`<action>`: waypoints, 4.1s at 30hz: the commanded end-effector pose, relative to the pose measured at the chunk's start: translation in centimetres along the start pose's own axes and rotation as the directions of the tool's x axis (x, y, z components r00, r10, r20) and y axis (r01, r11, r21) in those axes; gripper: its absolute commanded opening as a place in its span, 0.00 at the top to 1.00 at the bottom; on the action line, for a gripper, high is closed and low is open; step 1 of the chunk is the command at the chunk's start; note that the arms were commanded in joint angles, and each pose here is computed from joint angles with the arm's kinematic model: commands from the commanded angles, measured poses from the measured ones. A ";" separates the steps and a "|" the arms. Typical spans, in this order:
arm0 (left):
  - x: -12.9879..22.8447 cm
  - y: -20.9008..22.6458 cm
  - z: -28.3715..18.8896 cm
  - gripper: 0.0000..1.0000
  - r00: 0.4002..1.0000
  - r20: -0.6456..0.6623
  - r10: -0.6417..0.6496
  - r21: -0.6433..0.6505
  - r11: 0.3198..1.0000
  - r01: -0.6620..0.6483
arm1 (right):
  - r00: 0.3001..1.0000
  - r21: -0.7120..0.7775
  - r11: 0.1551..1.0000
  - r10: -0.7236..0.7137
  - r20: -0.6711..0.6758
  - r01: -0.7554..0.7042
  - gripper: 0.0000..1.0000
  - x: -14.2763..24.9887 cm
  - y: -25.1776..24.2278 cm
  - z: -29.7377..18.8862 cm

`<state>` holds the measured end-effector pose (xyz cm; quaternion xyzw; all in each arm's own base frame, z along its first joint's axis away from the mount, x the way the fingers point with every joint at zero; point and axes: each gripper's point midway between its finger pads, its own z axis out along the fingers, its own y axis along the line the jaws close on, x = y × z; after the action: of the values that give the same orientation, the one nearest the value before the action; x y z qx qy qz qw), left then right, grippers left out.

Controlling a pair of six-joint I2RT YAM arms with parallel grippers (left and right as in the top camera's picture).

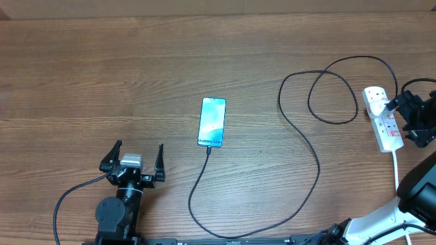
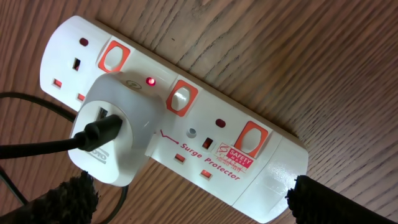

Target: Plug charger to phone and switch on socket

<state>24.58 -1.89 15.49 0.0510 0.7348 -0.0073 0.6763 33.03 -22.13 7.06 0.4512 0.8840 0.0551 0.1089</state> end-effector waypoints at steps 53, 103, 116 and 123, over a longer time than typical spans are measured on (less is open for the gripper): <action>-0.1 0.2 0.0 0.00 1.000 0.007 0.015 -0.008 1.000 -0.015 | 0.928 -0.114 0.922 -0.360 0.091 0.369 0.00 6.9 13.1 -4.7; -0.1 0.2 0.0 0.00 1.000 0.007 0.015 -0.008 1.000 -0.015 | 0.897 -0.130 0.887 -0.436 0.071 0.442 0.00 14.3 10.9 -3.8; -0.1 0.2 0.0 0.01 1.000 0.007 0.015 -0.008 1.000 -0.015 | 0.879 -0.161 0.871 -0.430 0.205 0.464 0.00 13.8 11.5 -7.2; -0.1 0.2 0.0 0.00 1.000 0.007 0.015 -0.008 1.000 -0.015 | 0.830 -0.190 0.822 -0.474 0.294 0.536 0.00 13.9 12.6 -6.3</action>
<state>24.58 -1.89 15.50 0.0510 0.7347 -0.0073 0.6764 33.61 -4.45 14.26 0.2214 0.9339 0.0833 0.2682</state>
